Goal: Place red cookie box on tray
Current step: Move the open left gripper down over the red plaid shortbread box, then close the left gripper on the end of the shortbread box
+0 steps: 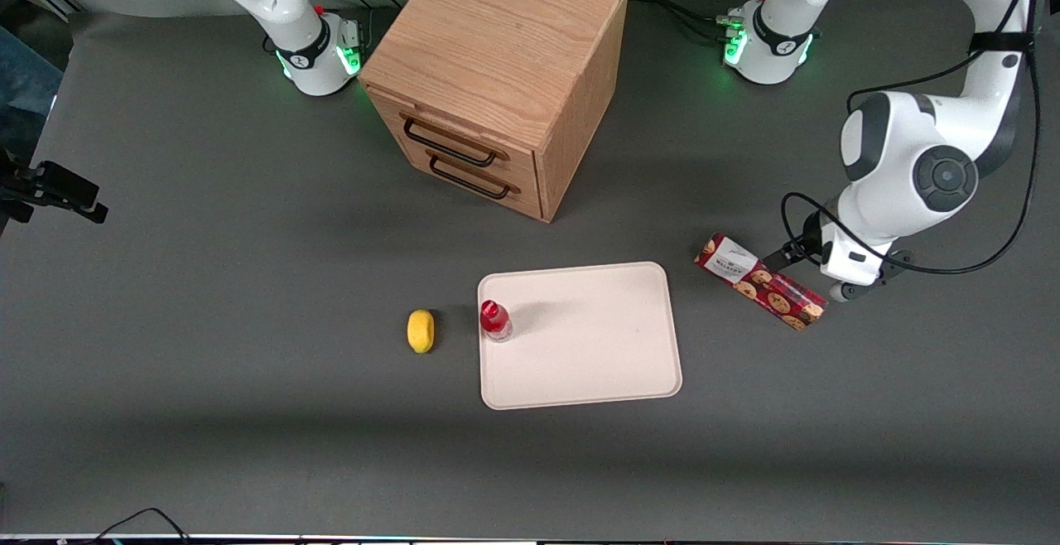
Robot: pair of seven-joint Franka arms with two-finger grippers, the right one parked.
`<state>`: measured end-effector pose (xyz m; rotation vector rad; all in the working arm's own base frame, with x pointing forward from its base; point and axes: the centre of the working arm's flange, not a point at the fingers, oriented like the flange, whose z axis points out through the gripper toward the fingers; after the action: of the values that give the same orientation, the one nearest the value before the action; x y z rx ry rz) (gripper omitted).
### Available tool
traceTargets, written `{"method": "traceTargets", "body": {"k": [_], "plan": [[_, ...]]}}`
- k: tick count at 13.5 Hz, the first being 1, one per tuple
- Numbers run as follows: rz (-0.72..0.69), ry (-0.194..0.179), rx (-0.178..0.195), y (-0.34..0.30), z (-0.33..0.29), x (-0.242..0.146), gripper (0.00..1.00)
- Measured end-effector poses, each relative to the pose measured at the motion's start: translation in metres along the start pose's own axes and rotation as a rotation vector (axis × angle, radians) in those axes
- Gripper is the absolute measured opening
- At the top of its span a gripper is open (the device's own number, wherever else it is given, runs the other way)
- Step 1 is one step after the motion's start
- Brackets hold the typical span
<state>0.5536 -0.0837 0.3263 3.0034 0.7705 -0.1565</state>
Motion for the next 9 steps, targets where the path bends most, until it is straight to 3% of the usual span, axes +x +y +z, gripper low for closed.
{"method": "traceTargets", "body": {"k": [9], "plan": [[-0.048, 0.006, -0.017, -0.002, 0.078, -0.001, 1.00]]}}
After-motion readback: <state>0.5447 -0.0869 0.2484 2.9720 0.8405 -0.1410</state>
